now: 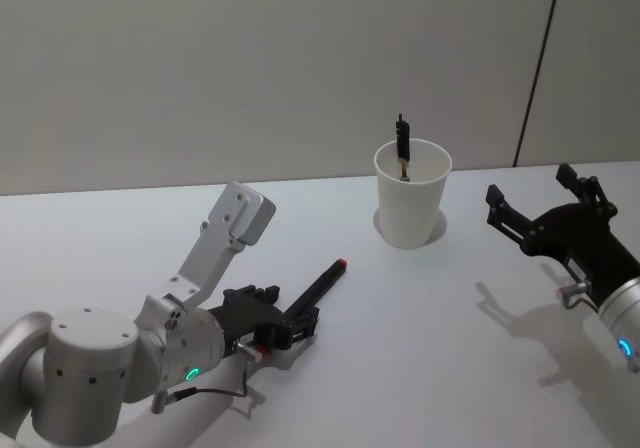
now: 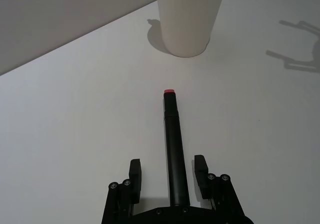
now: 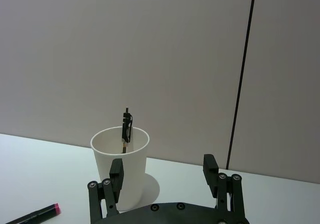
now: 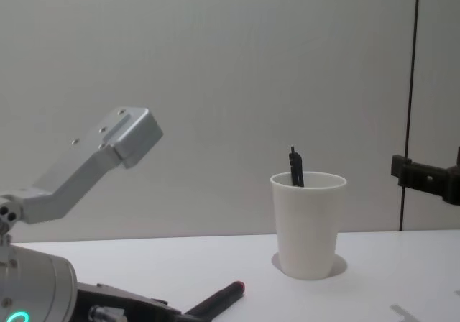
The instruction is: Place the pen into the pen holder.
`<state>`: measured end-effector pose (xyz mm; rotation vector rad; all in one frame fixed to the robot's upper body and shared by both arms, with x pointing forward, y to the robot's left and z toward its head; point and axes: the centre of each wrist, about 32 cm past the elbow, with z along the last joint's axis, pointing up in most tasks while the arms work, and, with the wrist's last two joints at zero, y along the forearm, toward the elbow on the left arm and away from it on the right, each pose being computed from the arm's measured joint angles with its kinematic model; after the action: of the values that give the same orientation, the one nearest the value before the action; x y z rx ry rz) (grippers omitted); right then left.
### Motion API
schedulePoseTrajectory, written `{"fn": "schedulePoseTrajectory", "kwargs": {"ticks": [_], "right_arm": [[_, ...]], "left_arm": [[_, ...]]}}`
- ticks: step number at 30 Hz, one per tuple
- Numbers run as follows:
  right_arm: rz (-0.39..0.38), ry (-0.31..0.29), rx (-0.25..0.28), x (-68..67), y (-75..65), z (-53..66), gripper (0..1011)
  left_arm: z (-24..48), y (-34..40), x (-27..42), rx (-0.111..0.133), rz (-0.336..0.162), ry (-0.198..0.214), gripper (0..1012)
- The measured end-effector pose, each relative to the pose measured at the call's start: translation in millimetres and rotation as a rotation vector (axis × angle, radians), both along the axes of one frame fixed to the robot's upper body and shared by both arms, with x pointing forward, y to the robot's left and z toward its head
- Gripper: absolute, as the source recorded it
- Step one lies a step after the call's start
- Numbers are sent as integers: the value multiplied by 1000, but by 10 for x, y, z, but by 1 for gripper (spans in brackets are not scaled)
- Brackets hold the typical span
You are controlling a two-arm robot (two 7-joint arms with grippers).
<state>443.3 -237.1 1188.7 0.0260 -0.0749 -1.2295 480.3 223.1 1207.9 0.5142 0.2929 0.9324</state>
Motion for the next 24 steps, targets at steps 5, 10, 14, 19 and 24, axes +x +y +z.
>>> {"fn": "schedulePoseTrajectory", "kwargs": {"ticks": [5,10,14,19,24], "right_arm": [[0,0,0,0,0,0,1002],[0,0,0,0,0,0,1002],[0,0,0,0,0,0,1002],[0,0,0,0,0,0,1002],[0,0,0,0,0,0,1002]], "left_arm": [[-1,-1,0,-1,-1,1,616],[-2,4,-1,-3,-6,3,585],[-4,15,-2,-13,-19,5,560],[-3,25,-6,-24,-34,7,527],[0,32,-10,-32,-46,8,491]]}}
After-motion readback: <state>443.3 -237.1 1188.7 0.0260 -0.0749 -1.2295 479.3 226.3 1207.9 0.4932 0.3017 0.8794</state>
